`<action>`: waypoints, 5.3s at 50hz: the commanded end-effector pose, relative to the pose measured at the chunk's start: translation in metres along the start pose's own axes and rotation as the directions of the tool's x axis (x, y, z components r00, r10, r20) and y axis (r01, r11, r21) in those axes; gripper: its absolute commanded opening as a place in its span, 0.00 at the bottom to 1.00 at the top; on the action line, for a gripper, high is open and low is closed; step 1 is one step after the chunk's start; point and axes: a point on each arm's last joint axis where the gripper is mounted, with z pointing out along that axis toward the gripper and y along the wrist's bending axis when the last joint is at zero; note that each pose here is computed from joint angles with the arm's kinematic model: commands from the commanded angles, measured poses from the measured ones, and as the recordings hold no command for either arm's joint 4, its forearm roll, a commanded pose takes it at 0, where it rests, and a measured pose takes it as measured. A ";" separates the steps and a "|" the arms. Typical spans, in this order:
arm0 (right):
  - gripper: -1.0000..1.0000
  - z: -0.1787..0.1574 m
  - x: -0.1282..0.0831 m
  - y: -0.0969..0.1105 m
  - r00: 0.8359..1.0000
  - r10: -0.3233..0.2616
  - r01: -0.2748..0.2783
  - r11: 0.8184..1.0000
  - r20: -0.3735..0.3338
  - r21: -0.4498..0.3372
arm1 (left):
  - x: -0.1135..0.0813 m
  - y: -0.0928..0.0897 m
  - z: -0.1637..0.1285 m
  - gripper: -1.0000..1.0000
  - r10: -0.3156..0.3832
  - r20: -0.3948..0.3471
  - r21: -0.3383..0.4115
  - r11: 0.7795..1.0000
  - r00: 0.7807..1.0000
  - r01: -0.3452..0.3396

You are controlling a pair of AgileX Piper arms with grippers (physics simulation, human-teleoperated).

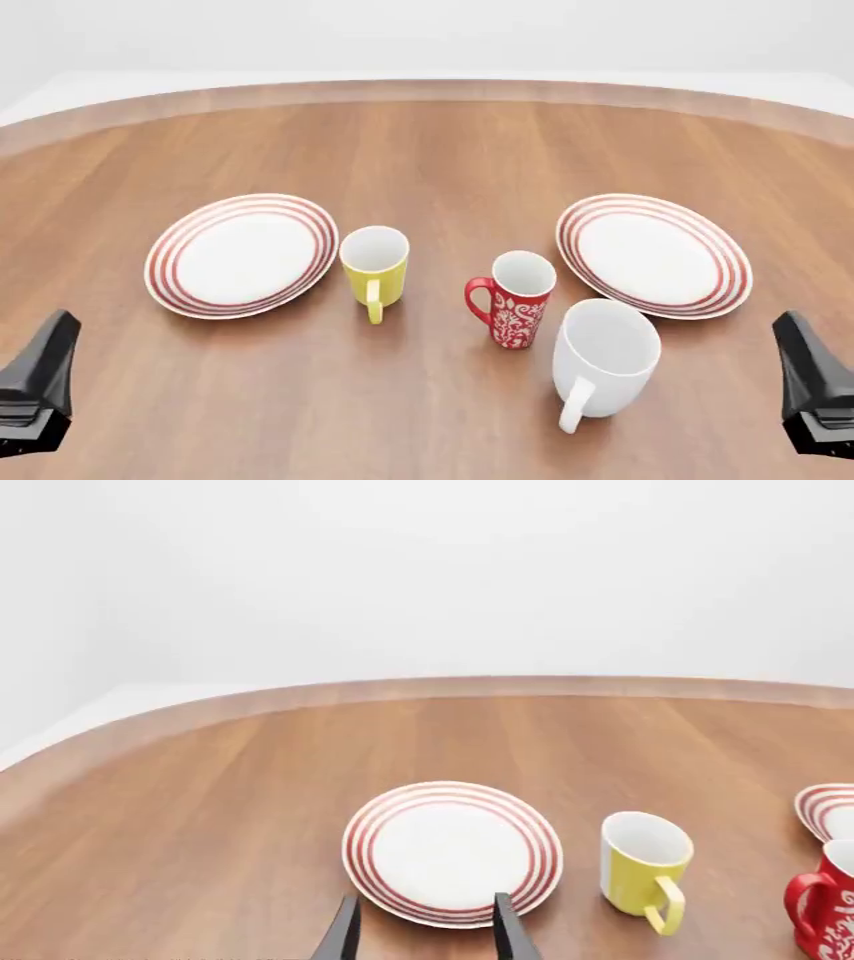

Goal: Put the red mug on the left plate.

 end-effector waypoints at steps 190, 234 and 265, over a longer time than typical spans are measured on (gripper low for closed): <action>1.00 0.000 -0.004 0.002 0.997 -0.067 0.068 0.997 0.046 -0.035 | 0.009 -0.255 0.159 1.00 0.646 0.041 0.853 0.374 0.762 -0.364; 1.00 0.003 -0.005 0.002 0.997 -0.064 0.065 0.997 0.047 -0.035 | 0.048 -0.269 0.192 1.00 0.704 -0.005 0.853 0.373 0.710 -0.364; 1.00 0.000 -0.004 0.002 0.997 -0.062 0.063 0.998 0.047 -0.030 | 0.051 -0.271 0.206 1.00 0.713 0.003 0.844 0.374 0.701 -0.384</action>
